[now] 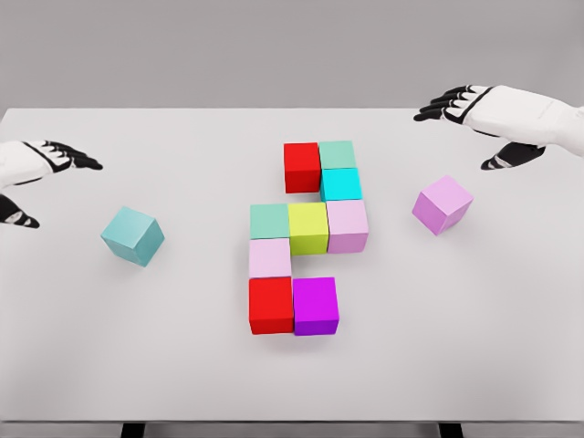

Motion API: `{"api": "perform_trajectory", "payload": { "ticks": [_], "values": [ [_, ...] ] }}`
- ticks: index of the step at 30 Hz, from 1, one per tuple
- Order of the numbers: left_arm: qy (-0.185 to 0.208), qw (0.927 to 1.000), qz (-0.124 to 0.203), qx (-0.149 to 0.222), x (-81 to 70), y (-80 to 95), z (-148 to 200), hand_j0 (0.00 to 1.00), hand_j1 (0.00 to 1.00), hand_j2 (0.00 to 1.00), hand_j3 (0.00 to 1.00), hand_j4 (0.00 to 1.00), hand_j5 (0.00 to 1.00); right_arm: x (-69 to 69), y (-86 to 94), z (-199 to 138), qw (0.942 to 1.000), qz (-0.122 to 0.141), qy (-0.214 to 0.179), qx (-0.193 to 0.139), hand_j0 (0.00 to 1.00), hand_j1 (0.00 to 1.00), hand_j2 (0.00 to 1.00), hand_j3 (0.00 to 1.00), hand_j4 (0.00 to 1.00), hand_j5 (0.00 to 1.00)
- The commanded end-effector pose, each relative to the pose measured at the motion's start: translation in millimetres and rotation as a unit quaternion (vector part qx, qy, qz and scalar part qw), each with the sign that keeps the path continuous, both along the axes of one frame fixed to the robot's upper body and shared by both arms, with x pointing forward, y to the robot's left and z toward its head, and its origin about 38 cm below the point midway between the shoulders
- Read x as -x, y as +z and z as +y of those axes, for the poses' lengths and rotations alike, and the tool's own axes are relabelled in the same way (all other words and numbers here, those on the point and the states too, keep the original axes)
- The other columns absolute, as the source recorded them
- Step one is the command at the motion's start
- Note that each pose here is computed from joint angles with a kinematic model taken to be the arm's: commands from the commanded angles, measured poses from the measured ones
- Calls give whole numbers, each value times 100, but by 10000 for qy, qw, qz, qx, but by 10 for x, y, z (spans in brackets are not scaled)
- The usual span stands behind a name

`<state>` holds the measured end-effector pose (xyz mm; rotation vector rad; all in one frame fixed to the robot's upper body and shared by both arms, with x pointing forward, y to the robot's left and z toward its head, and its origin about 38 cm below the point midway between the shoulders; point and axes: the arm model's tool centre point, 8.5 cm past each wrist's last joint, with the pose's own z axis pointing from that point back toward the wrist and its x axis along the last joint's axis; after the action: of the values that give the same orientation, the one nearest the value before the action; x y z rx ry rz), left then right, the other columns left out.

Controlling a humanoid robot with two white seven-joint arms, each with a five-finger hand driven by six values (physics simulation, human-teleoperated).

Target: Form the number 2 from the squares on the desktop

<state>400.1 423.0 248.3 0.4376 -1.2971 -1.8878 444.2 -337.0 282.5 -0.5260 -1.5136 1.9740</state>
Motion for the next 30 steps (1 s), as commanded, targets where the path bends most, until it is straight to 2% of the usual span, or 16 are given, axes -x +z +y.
{"api": "perform_trajectory", "payload": {
  "ticks": [1, 3, 7, 9, 10, 14, 16, 17, 18, 22, 23, 25, 30],
  "values": [
    [-41, 10000, 30, 56, 7, -13, -38, 100, 100, 100, 100, 100, 100, 1, 7, -12, 10000, 4, -20, -13, 100, 100, 100, 100, 100, 100],
    [-83, 9999, 84, 109, 5, -78, -86, 100, 100, 100, 100, 100, 100, -1, 5, -16, 10000, 9, -27, -14, 100, 100, 100, 100, 100, 100],
    [-421, 9974, 437, 383, -5, -461, -447, 100, 100, 100, 100, 100, 100, 56, 30, -186, 9997, 72, -149, 195, 100, 100, 100, 100, 100, 100],
    [-616, 9955, 605, 394, 43, -594, -594, 100, 100, 100, 100, 100, 100, 83, -111, -166, 9989, 280, -85, 355, 100, 100, 100, 100, 100, 100],
    [-634, 9953, 621, 384, 52, -603, -602, 100, 100, 100, 100, 100, 100, 108, -167, -185, 9981, 385, -71, 476, 100, 100, 100, 100, 100, 100],
    [-647, 9951, 648, 370, 55, -626, -612, 100, 100, 100, 100, 100, 100, 167, -233, -232, 9971, 611, -41, 448, 100, 100, 100, 100, 100, 100],
    [-651, 9951, 648, 376, 54, -628, -618, 100, 100, 100, 100, 100, 100, 154, -179, -241, 9976, 541, -60, 439, 100, 100, 100, 100, 100, 100],
    [-651, 9951, 647, 369, 54, -629, -617, 100, 100, 100, 100, 100, 100, 136, -52, -287, 9985, 369, -136, 384, 100, 100, 100, 100, 100, 100],
    [-651, 9951, 647, 369, 54, -629, -617, 100, 100, 100, 100, 100, 100, 131, -12, -309, 9989, 325, -171, 290, 100, 100, 100, 100, 100, 100],
    [-705, 9944, 652, 446, 26, -678, -704, 100, 100, 100, 100, 100, 100, 158, 1, -205, 9992, 294, -10, 287, 100, 100, 100, 100, 100, 100],
    [-707, 9943, 654, 451, 23, -685, -711, 100, 100, 100, 100, 100, 100, 171, -26, -164, 9990, 324, 55, 313, 100, 100, 100, 100, 100, 100],
    [-713, 9943, 670, 435, 18, -693, -714, 100, 100, 100, 100, 100, 100, 180, -223, -12, 9975, 561, 253, 361, 100, 100, 100, 100, 100, 100],
    [-775, 9942, 656, 357, 9, -743, -774, 100, 100, 100, 100, 100, 100, 184, -330, 74, 9964, 680, 354, 353, 100, 100, 100, 100, 100, 100]
  ]
}}
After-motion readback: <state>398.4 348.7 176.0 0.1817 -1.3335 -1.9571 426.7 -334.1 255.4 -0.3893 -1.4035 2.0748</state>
